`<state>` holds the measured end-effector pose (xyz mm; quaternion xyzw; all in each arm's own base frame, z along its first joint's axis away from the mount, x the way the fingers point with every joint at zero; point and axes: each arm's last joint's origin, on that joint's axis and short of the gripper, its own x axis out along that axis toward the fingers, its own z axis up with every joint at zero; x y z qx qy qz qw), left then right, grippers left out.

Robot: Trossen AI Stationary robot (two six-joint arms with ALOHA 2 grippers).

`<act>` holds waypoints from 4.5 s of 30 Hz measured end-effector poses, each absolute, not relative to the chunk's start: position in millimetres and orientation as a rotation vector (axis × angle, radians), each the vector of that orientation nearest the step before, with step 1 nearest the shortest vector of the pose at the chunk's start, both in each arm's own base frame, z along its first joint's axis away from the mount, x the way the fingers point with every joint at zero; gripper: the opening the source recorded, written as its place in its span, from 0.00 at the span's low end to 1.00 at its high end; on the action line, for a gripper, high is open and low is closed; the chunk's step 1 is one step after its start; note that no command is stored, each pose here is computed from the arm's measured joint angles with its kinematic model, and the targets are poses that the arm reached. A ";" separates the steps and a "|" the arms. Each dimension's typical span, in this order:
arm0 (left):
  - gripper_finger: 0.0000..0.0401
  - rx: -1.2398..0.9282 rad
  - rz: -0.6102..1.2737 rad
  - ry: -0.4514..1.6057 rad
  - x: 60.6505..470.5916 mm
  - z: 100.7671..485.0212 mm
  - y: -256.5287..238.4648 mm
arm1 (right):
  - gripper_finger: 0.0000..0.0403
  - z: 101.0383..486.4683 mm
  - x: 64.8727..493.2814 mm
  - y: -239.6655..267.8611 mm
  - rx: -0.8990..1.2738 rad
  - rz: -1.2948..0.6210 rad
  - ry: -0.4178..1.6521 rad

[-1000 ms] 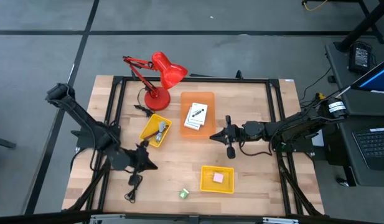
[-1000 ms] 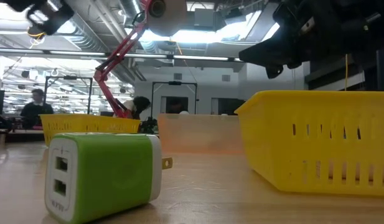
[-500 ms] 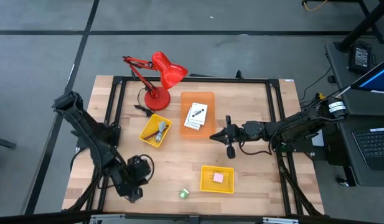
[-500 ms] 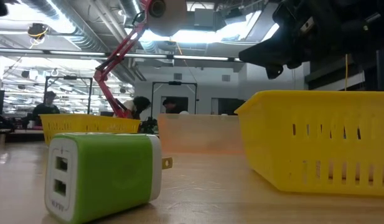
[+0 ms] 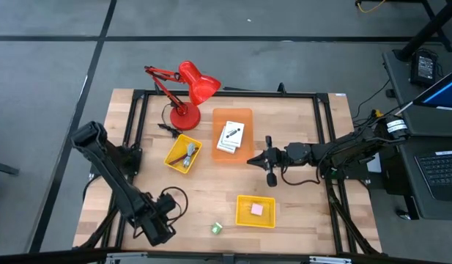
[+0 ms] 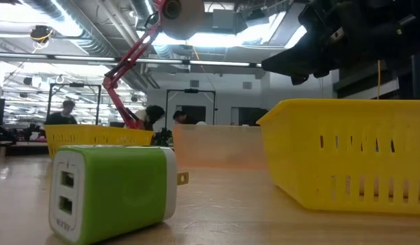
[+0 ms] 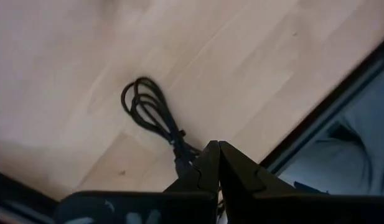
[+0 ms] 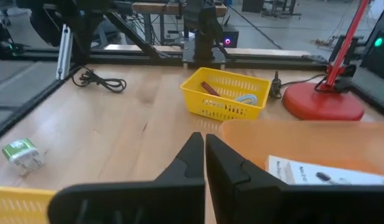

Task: Pick and place items into bin
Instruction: Put the black charger cable into the left yellow bin

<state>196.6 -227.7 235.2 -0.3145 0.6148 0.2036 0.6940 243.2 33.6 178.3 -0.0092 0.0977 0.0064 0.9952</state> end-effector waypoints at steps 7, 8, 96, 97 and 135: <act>0.01 -0.803 0.549 1.413 197.4 226.4 -234.0 | 0.00 178.5 243.3 33.4 -0.101 0.020 0.194; 0.01 -0.831 0.572 1.415 196.9 226.5 -234.4 | 0.00 178.5 243.3 33.4 -0.113 0.022 0.193; 0.26 -0.793 0.887 1.536 188.6 140.3 -276.9 | 0.00 164.3 239.3 33.7 -0.202 0.072 0.342; 0.21 -0.790 0.879 1.541 188.6 140.3 -277.2 | 0.00 164.2 239.3 33.7 -0.202 0.072 0.342; 0.07 -0.417 0.551 0.762 193.4 196.9 -262.1 | 0.00 164.2 239.3 33.6 -0.203 0.071 0.342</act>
